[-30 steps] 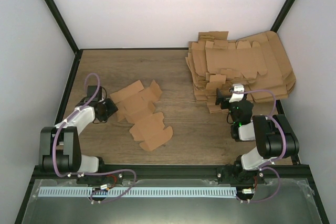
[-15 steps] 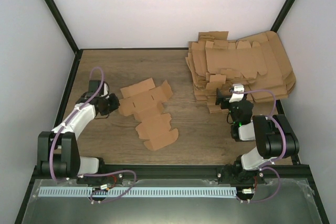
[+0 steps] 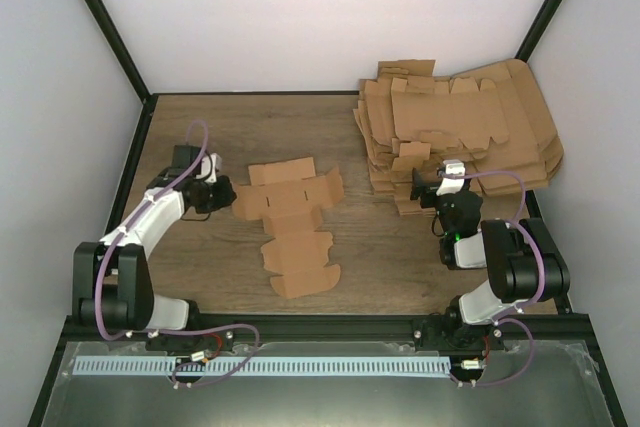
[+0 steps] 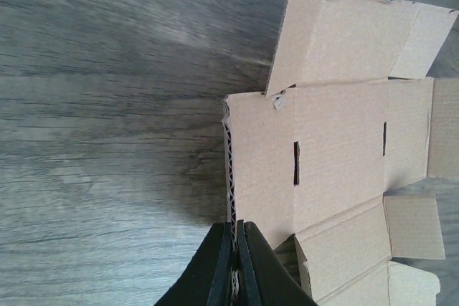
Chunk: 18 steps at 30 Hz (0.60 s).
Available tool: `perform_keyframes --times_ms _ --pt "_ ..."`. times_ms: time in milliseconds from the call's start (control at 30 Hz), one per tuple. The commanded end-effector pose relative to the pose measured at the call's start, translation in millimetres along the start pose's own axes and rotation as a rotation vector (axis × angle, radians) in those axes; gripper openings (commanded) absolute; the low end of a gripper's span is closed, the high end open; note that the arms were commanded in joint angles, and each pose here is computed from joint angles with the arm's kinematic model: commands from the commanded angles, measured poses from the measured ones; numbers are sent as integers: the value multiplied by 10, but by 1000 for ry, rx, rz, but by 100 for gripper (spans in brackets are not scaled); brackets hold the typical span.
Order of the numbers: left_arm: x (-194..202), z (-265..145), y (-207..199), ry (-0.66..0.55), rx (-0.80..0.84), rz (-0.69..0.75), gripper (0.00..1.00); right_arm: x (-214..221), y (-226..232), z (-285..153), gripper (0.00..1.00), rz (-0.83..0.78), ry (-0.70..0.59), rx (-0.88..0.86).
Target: Fold the paper box
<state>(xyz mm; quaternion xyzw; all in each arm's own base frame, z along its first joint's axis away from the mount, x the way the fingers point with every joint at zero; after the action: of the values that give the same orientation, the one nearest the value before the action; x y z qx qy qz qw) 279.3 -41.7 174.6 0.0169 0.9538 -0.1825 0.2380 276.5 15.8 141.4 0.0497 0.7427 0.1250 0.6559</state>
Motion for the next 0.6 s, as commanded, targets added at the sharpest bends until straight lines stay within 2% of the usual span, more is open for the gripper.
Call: perform_keyframes --times_ms 0,567 --pt "-28 5 -101 24 61 72 4 -106 -4 48 100 1 -49 -3" --pt "-35 1 -207 17 103 122 4 -103 -4 46 100 1 -48 -3"
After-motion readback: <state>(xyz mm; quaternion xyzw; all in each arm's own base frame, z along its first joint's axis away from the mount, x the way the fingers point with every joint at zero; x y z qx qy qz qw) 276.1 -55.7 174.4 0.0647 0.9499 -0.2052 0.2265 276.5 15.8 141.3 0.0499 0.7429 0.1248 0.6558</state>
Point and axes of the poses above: each gripper's point midway between its finger pads, its own z axis out along the fingers, its own y axis along the line the jaws close on, x = y × z, the point moved 10 cm from there along -z, back along the fingers, and after that the axes turned 14 degrees about z, right-handed, at the moved point
